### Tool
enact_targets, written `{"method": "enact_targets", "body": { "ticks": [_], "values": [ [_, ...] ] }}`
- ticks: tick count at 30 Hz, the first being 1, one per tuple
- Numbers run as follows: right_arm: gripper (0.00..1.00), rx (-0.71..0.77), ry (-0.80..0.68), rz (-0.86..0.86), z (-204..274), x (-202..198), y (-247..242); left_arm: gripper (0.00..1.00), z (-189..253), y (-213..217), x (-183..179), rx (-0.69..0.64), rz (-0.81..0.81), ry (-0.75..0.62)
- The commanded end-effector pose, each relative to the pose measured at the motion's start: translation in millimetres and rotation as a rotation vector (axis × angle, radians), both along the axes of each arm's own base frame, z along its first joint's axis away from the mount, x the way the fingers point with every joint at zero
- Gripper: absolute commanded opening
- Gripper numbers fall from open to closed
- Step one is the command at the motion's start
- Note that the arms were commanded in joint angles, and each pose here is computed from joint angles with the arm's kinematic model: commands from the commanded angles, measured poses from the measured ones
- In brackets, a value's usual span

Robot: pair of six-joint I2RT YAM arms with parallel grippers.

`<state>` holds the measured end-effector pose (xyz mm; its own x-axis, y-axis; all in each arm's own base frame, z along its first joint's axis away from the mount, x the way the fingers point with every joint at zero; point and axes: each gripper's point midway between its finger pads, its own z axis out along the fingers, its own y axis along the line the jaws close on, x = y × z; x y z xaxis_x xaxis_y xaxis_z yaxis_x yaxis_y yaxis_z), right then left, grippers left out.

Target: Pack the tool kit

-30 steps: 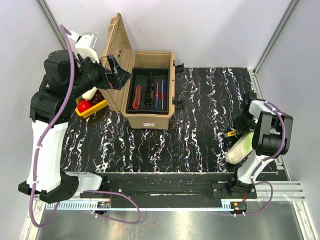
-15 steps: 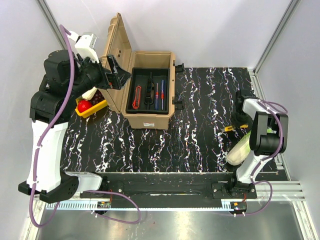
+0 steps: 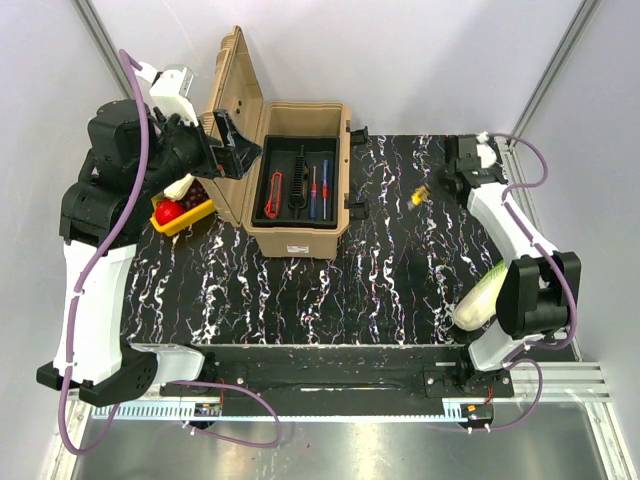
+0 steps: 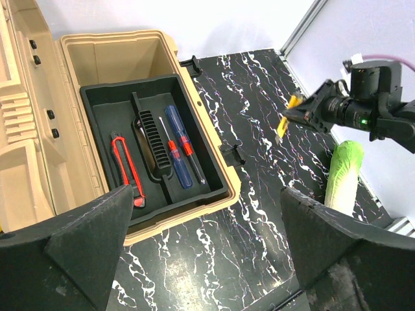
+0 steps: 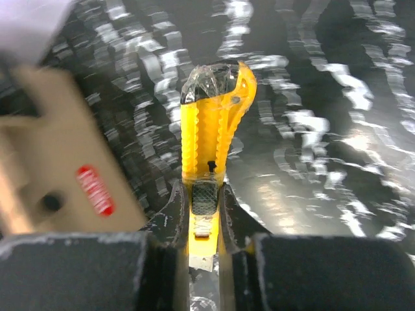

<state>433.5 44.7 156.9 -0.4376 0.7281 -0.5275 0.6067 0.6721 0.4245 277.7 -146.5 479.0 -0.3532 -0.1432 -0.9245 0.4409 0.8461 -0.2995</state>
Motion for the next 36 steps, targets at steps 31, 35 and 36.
{"method": "enact_targets", "body": {
  "ticks": [31,35,36],
  "values": [
    [0.0,-0.129,-0.374,0.84,104,3,391,0.99,25,3,-8,-0.029,0.002,-0.087],
    [0.0,-0.19,-0.311,0.832,79,6,388,0.99,24,4,-7,-0.026,0.008,-0.087],
    [0.0,-0.204,-0.303,0.827,76,6,387,0.99,24,4,-7,-0.024,0.008,-0.086]
  ]
}}
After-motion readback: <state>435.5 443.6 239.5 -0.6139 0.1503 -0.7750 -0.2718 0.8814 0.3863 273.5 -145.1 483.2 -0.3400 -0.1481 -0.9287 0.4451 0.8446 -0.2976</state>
